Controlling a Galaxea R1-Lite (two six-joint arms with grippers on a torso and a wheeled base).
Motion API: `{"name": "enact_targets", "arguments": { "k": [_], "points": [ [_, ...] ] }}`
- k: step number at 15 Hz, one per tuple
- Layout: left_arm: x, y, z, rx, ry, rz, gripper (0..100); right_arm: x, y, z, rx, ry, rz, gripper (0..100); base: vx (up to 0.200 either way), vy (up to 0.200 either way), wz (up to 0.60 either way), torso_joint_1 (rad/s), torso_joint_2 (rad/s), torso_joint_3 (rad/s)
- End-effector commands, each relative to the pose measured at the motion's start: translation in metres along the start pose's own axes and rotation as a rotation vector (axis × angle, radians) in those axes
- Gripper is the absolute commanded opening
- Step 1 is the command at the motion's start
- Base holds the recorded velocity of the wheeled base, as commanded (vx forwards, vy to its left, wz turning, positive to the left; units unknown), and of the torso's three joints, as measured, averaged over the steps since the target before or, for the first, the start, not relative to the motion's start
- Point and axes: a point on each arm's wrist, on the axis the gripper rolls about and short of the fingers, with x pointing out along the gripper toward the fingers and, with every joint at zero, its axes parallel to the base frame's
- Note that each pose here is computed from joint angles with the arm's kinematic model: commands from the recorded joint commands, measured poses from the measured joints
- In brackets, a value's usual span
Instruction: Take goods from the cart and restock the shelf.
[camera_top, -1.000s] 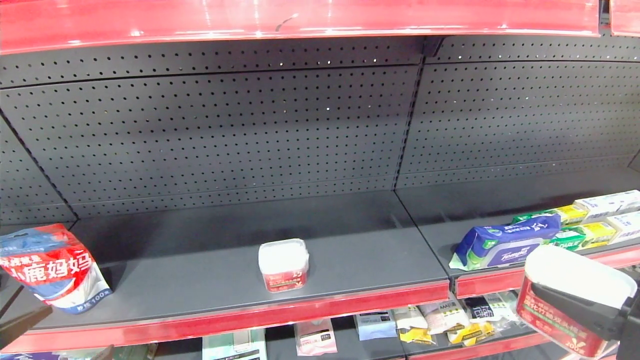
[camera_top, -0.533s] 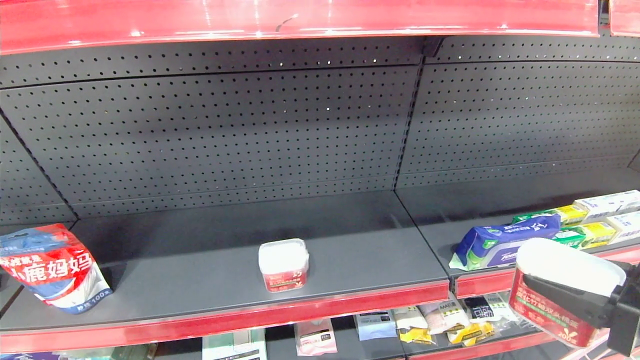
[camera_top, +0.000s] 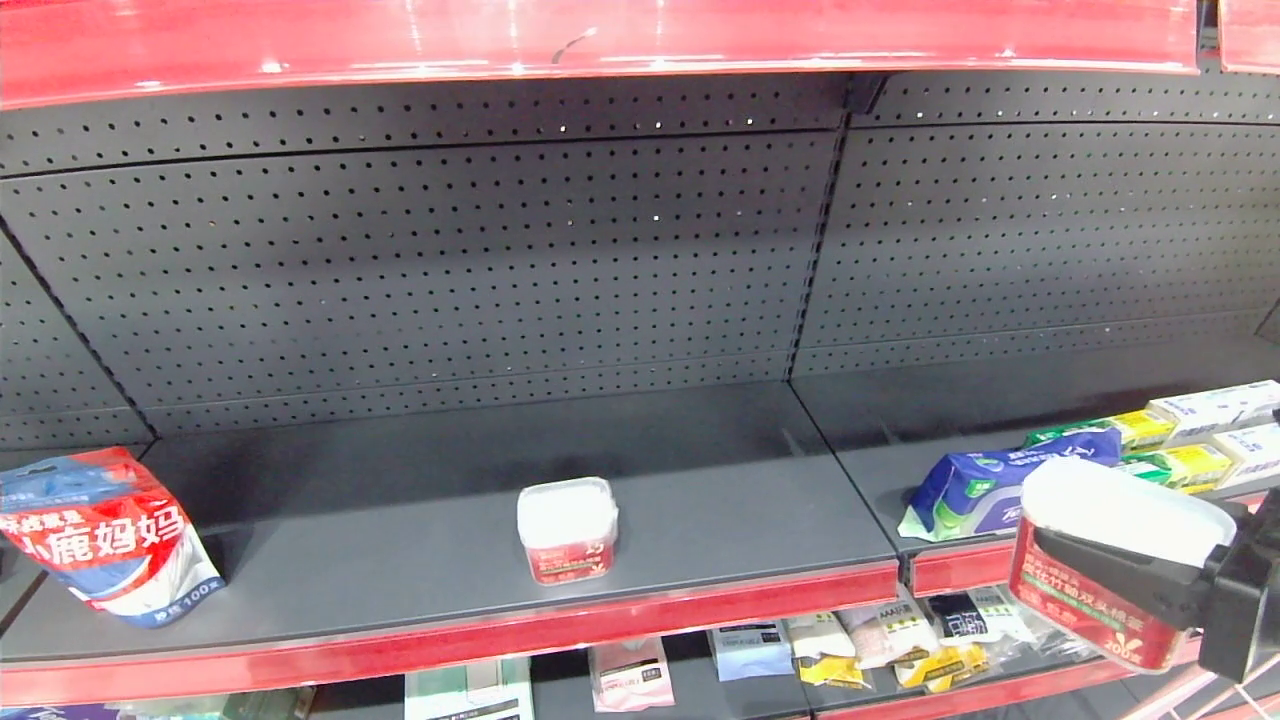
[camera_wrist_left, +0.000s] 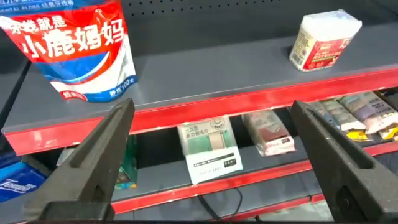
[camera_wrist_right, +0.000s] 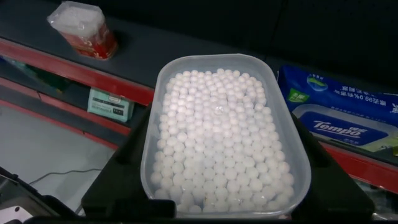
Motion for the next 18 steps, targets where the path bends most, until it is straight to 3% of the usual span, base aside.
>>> {"name": "enact_targets", "arguments": {
  "k": [1,3,7,13,18],
  "points": [
    [0.0,0.0,0.0,-0.001,-0.001,-0.001,100,0.002,0.0,-0.002,0.003,0.014,0.0,0,0.0,0.0,0.0,0.0,0.0,0.0],
    [0.0,0.0,0.0,-0.001,0.001,-0.001,100,0.002,-0.001,-0.002,0.004,0.014,-0.002,0,0.0,0.0,0.0,0.0,0.0,0.0],
    [0.0,0.0,0.0,-0.002,-0.002,-0.001,100,0.004,-0.001,-0.002,0.007,0.022,-0.001,0,0.0,0.0,0.6,-0.001,0.0,0.005],
    [0.0,0.0,-0.001,-0.001,-0.005,0.002,100,0.014,-0.004,0.0,0.007,0.02,0.0,0,0.0,0.0,0.0,0.0,0.0,0.0],
    [-0.002,0.001,-0.001,-0.01,-0.07,-0.019,100,0.054,-0.013,0.006,-0.001,-0.006,0.027,0,0.0,0.0,0.0,0.0,0.0,0.0]
  ]
}}
